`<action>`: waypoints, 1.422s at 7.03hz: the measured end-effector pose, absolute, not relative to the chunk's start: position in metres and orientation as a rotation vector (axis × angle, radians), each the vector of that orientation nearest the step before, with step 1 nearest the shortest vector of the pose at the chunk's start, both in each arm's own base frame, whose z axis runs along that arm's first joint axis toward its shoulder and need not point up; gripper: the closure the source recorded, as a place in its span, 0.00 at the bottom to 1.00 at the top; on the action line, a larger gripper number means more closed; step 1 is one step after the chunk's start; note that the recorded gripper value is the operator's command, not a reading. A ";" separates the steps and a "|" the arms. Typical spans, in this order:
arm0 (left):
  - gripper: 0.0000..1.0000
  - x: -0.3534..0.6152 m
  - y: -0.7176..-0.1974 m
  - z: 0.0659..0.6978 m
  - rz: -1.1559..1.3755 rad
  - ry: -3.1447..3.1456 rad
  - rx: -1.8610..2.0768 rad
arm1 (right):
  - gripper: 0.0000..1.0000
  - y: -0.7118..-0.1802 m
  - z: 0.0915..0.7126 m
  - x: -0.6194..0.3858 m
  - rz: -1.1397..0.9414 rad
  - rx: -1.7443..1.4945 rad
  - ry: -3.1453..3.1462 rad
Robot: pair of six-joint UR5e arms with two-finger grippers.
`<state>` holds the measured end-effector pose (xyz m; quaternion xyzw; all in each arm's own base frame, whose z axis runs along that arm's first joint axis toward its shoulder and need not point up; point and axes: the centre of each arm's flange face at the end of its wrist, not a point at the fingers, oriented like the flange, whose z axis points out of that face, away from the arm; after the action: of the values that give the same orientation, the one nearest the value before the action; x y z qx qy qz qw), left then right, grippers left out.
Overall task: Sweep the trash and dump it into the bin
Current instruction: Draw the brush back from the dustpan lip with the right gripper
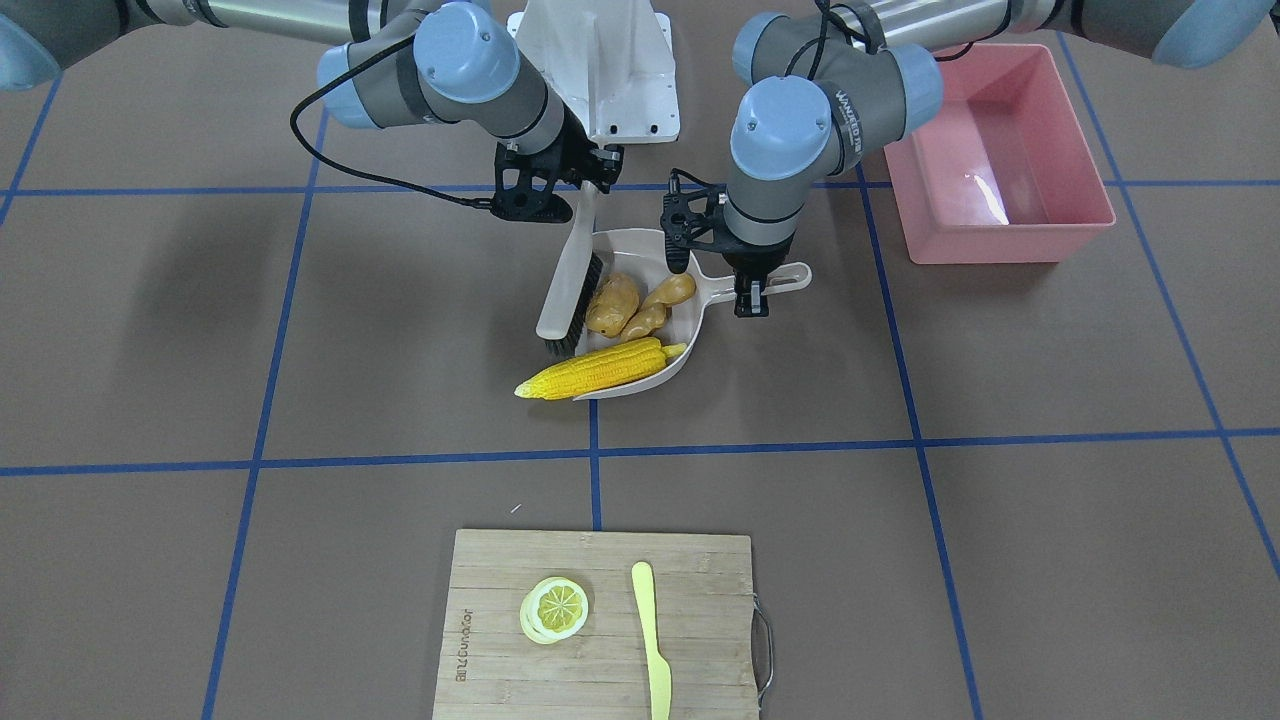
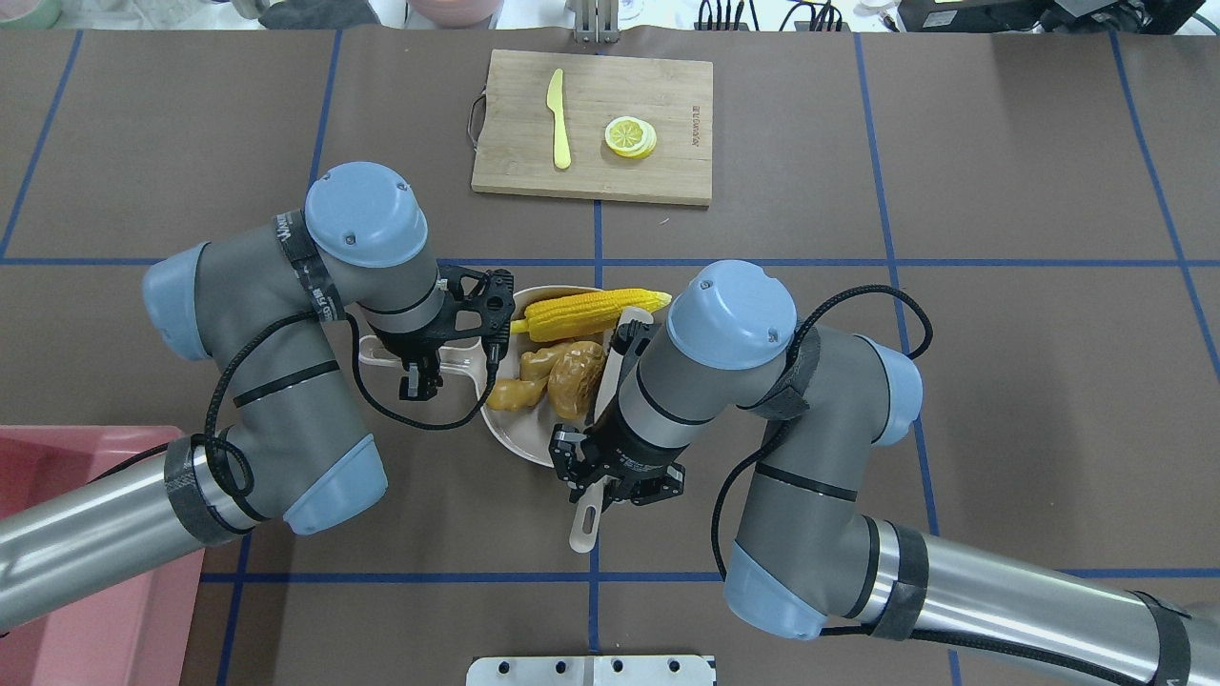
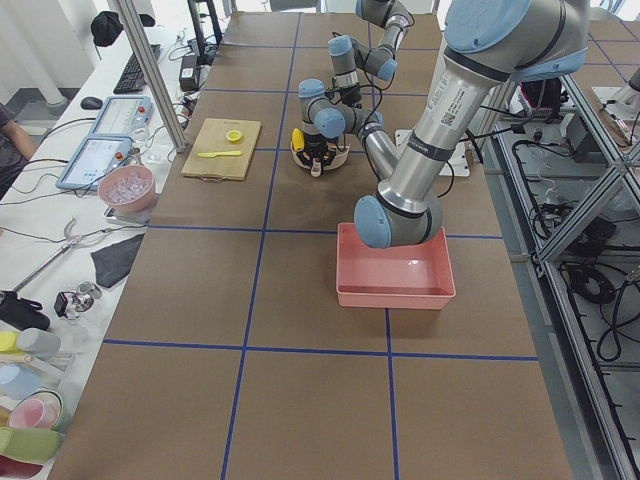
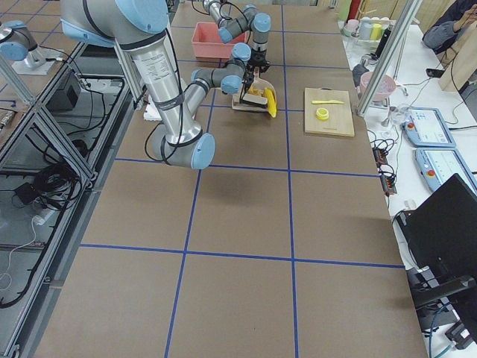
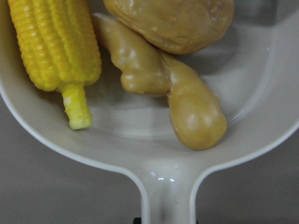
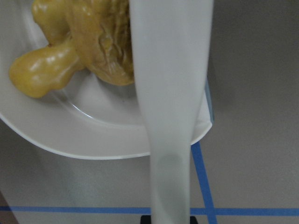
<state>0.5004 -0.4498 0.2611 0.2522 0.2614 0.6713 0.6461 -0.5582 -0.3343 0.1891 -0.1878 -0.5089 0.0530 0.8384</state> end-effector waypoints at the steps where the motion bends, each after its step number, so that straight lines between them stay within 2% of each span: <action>1: 1.00 0.500 -0.450 0.259 1.527 0.599 0.592 | 1.00 -0.334 0.189 -0.553 0.120 -0.400 -1.062; 10: 1.00 0.484 -0.451 0.237 1.515 0.613 0.684 | 1.00 -0.323 0.207 -0.528 0.115 -0.376 -0.949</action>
<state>0.4845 -0.4506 0.2368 0.2991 0.2679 0.6621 0.6327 -0.5280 -0.3229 0.2071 -0.1800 -0.4538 0.0549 0.8710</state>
